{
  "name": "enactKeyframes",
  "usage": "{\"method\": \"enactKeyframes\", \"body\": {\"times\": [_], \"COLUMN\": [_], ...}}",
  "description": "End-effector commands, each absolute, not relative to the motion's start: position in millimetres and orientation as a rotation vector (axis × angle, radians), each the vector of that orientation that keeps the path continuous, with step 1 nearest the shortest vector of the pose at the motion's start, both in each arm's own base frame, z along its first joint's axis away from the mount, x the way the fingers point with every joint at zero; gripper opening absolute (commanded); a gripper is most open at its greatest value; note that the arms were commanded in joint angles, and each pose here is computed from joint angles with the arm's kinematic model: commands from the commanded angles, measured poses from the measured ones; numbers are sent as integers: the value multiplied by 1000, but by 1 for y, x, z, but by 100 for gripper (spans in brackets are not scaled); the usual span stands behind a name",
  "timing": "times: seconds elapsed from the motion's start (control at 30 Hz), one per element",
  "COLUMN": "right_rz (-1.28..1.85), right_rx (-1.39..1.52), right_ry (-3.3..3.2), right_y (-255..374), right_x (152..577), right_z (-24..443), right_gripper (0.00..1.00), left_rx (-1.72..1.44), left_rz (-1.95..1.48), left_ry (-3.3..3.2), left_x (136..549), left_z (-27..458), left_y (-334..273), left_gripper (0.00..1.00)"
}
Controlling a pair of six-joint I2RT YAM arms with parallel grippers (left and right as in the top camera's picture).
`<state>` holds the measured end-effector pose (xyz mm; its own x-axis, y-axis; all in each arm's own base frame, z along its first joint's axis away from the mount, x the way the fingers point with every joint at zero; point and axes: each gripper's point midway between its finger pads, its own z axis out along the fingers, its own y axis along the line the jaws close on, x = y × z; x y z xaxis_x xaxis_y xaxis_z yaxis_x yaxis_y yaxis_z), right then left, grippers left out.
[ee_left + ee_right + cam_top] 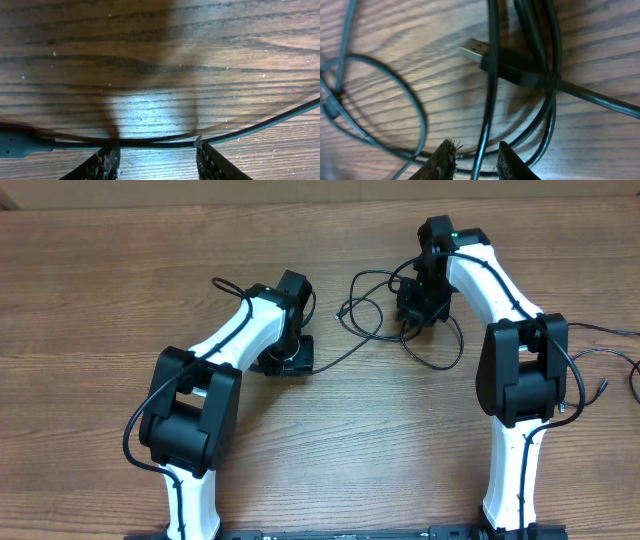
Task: Untangle cables
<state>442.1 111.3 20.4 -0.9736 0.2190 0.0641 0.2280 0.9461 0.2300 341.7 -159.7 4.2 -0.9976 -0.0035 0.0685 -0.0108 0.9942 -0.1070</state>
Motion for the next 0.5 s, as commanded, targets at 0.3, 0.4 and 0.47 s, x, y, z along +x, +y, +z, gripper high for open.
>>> {"method": "enactKeyframes", "body": {"times": [0.3,0.4,0.47], "right_rz": [-524,-562,-607], "right_rx": [-299,-344,-388], "right_ry": [-3041,-3121,-3199], "right_y": [123,107,92], "right_x": [443,463,478], "right_z": [41,91,134], "right_gripper": [4,3,4], "left_rx": [-10,-10,-11], "left_rz": [111,105,92], "left_ry": [-3013,-3014,-3017], "left_x": [319,319,319], "left_z": [-19,-19,-20], "left_y": [-149,-148,-147], "left_gripper": [50,50,50]}}
